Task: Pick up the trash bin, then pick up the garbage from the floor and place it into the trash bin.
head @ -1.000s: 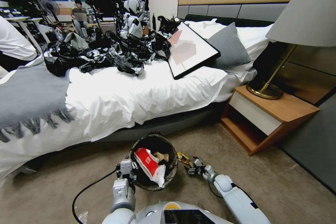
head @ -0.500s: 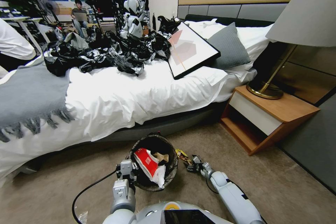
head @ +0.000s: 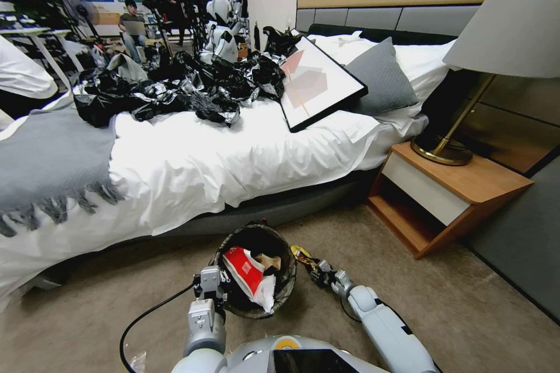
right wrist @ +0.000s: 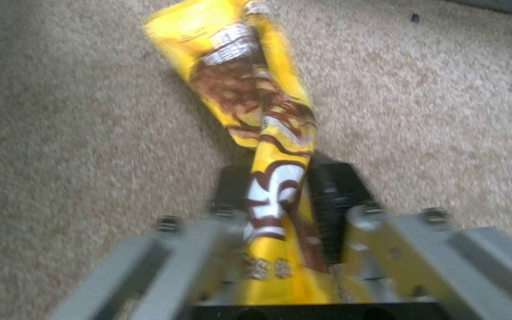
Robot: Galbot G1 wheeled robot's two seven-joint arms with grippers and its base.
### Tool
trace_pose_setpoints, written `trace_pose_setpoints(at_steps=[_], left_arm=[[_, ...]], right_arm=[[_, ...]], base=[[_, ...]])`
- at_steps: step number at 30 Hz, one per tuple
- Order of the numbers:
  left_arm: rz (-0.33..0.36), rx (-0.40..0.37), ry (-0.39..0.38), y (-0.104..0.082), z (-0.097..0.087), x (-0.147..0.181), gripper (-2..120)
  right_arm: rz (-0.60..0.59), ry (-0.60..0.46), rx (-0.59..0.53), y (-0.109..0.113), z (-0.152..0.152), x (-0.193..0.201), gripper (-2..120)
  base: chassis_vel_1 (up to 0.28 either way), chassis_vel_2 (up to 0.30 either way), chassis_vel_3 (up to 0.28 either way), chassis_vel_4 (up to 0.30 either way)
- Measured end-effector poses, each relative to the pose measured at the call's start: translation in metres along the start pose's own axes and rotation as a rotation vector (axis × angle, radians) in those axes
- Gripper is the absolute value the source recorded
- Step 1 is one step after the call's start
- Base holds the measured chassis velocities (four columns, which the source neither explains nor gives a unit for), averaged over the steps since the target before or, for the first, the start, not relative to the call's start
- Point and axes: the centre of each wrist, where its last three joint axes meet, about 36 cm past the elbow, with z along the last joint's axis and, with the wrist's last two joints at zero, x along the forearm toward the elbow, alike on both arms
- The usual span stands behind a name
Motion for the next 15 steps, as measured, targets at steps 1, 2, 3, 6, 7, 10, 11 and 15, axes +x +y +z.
trace_pose_setpoints(at_steps=[1,2,3,6,7,10,11,15], left_arm=[[0.000,0.000,0.000,0.0000,0.0000,-0.0001,0],[0.000,0.000,-0.001,0.0000,-0.0001,-0.0002,0],[0.000,0.000,-0.001,0.0000,-0.0001,-0.0002,0],[0.001,0.000,0.000,-0.0005,0.0002,-0.0002,0],[0.001,0.000,0.000,-0.0005,0.0003,-0.0001,0],[0.001,-0.001,0.000,-0.0005,0.0005,-0.0002,0],[0.001,-0.001,0.000,-0.0005,0.0006,-0.0003,0],[0.001,0.000,0.001,-0.0010,0.0009,-0.0004,0]], right_arm=[[0.000,-0.001,0.001,0.0001,0.0004,0.0003,6],[0.000,-0.001,0.002,0.0002,0.0008,0.0005,0],[0.001,-0.002,0.003,0.0003,0.0010,0.0006,0],[0.001,-0.003,0.007,-0.0007,0.0015,0.0013,0],[0.002,-0.003,0.009,-0.0017,0.0018,0.0020,0],[0.005,-0.005,0.010,-0.0023,0.0021,0.0024,0],[0.006,-0.006,0.010,-0.0024,0.0023,0.0024,0],[0.022,-0.022,0.007,-0.0016,0.0024,0.0028,0]], base=[[0.000,0.000,0.000,0.000],[0.000,0.000,0.000,0.000],[0.000,0.000,0.000,0.000],[0.000,0.000,0.000,0.000],[0.000,0.000,0.000,0.000],[0.000,0.000,0.000,0.000],[0.000,0.000,0.000,0.000],[0.000,0.000,0.000,0.000]])
